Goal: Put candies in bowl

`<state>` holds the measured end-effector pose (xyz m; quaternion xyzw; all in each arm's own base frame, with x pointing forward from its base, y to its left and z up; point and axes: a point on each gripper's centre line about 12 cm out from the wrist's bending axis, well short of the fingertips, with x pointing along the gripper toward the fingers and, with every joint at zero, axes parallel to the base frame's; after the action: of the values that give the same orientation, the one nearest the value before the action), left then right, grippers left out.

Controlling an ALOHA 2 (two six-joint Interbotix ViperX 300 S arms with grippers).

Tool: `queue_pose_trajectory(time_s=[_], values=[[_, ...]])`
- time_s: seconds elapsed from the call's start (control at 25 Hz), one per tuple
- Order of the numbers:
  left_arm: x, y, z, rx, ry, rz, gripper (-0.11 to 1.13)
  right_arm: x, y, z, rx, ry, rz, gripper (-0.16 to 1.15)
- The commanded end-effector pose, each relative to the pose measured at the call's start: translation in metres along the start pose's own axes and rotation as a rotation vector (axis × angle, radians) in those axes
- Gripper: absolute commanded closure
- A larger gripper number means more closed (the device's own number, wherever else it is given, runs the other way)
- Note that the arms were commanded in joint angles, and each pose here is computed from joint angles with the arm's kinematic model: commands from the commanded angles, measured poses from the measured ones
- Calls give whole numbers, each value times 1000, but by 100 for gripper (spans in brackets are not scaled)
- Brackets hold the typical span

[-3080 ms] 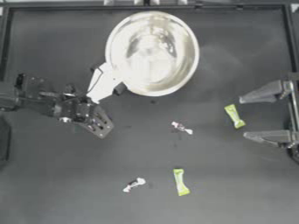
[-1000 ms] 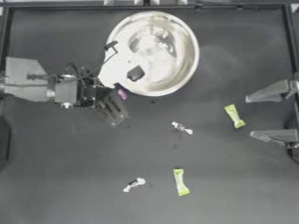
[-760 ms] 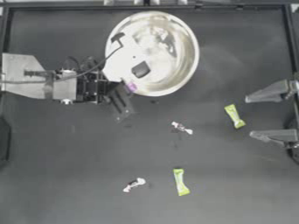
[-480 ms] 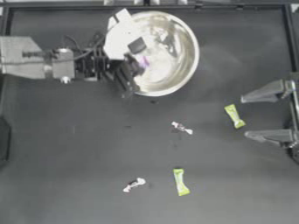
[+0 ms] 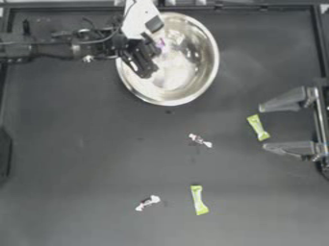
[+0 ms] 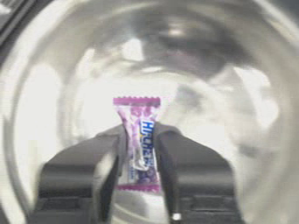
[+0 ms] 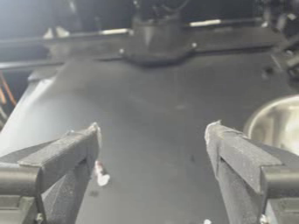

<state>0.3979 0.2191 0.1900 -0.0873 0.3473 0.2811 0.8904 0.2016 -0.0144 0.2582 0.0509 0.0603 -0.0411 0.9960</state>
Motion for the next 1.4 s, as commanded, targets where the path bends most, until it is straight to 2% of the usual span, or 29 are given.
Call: queue_pose_trajectory(time_s=[0.04,0.08,0.12,0.2,0.24,0.28,0.44,0.52,0.64,0.88,1.0,1.12,1.24,1.4], values=[[-12,-2,27,25,-76,-9,1,3,-1,10,3,-1,-11,-2],[-13,-2,28,28,-80,-8,-6,4,-2,10,5,5,-14,-2],[-15,-2,31,29,-88,-8,-7,4,-3,9,7,9,-17,-2],[-21,-2,36,33,-106,-10,1,4,-3,9,21,21,-20,-2],[-25,-2,38,31,-117,-11,4,4,-4,8,43,32,-27,-2],[-31,-2,41,33,-129,-14,4,4,-5,7,69,48,-35,-2],[-66,-15,51,48,-190,-44,0,3,-19,5,223,159,-108,-1],[-89,-26,51,63,-221,-72,0,1,-26,6,270,218,-144,-1],[-117,-42,46,87,-240,-108,0,-4,-39,6,334,296,-210,-1],[-159,-68,32,129,-231,-160,0,-9,-54,3,427,487,-288,0],[-171,-82,25,154,-228,-195,0,-11,-65,-5,499,556,-384,0],[-180,-94,18,178,-231,-230,0,-15,-69,-10,527,646,-463,1],[-186,-99,11,184,-229,-251,0,-15,-66,-17,569,721,-531,1],[-187,-103,-4,196,-211,-273,0,-8,-64,-31,579,781,-618,1]])
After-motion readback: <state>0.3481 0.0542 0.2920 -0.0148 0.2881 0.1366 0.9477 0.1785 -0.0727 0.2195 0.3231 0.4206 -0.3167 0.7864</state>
